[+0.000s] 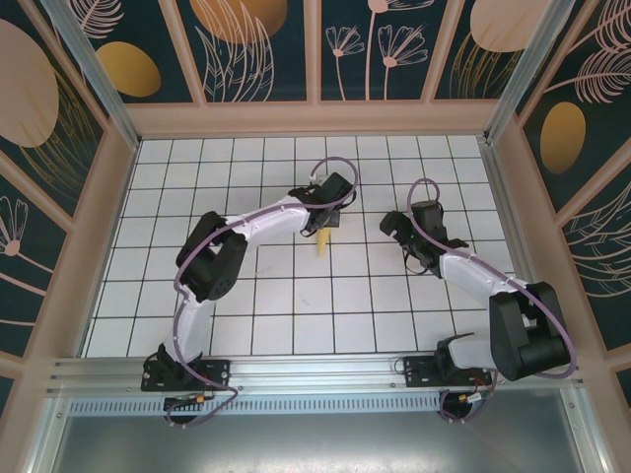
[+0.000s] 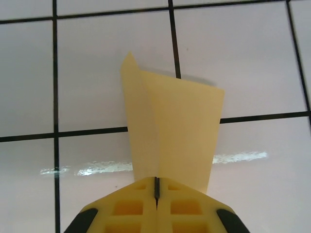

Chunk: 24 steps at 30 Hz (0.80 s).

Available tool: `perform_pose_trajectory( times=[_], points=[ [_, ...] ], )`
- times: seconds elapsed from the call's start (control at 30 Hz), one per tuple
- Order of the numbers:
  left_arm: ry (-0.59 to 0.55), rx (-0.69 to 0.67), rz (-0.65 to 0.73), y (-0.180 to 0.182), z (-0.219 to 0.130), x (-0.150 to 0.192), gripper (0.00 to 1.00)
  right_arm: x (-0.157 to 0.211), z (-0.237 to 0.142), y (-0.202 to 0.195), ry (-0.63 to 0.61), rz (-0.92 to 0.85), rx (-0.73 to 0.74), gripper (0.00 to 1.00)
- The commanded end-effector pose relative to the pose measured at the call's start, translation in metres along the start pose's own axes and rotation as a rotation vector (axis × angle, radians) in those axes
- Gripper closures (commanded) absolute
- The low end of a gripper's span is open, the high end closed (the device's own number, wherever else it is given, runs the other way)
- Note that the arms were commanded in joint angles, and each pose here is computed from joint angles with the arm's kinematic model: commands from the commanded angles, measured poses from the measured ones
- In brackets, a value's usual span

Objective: Fold a paper plane with a square sheet of paper (pick it up from the middle)
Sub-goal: Turn over a paper plane at the center of the table.

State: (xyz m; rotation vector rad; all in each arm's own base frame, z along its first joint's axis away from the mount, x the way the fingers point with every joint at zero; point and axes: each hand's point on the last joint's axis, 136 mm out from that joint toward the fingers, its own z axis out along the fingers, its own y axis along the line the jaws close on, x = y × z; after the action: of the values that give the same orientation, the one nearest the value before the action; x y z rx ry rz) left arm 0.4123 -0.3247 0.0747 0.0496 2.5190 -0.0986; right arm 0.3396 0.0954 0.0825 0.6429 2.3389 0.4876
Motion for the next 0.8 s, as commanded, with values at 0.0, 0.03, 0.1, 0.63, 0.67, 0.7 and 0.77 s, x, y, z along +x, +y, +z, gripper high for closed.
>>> perform_pose_trajectory(
  times=[0.0, 0.03, 0.1, 0.63, 0.67, 0.7, 0.77],
  points=[
    [-0.149, 0.115, -0.068, -0.010, -0.051, -0.042, 1.00, -0.005, -0.002, 0.017, 0.002, 0.011, -0.082, 0.08],
    [-0.159, 0.156, -0.073, -0.013, -0.057, -0.043, 1.00, -0.004, -0.002, 0.021, 0.008, 0.010, -0.098, 0.09],
    [-0.171, 0.250, -0.100, -0.018, -0.071, -0.046, 1.00, -0.003, -0.003, 0.029, 0.021, 0.005, -0.141, 0.12],
    [-0.112, 0.667, -0.460, 0.012, -0.054, 0.010, 1.00, 0.030, -0.021, 0.108, 0.095, -0.108, -0.372, 0.33],
    [-0.103, 0.662, -0.470, 0.015, -0.050, 0.015, 1.00, 0.035, -0.019, 0.112, 0.105, -0.117, -0.368, 0.34],
    [-0.098, 0.656, -0.483, 0.019, -0.047, 0.019, 1.00, 0.041, -0.017, 0.117, 0.117, -0.130, -0.365, 0.35],
    [-0.094, 0.640, -0.507, 0.026, -0.041, 0.025, 1.00, 0.051, -0.011, 0.126, 0.142, -0.146, -0.363, 0.38]
  ],
)
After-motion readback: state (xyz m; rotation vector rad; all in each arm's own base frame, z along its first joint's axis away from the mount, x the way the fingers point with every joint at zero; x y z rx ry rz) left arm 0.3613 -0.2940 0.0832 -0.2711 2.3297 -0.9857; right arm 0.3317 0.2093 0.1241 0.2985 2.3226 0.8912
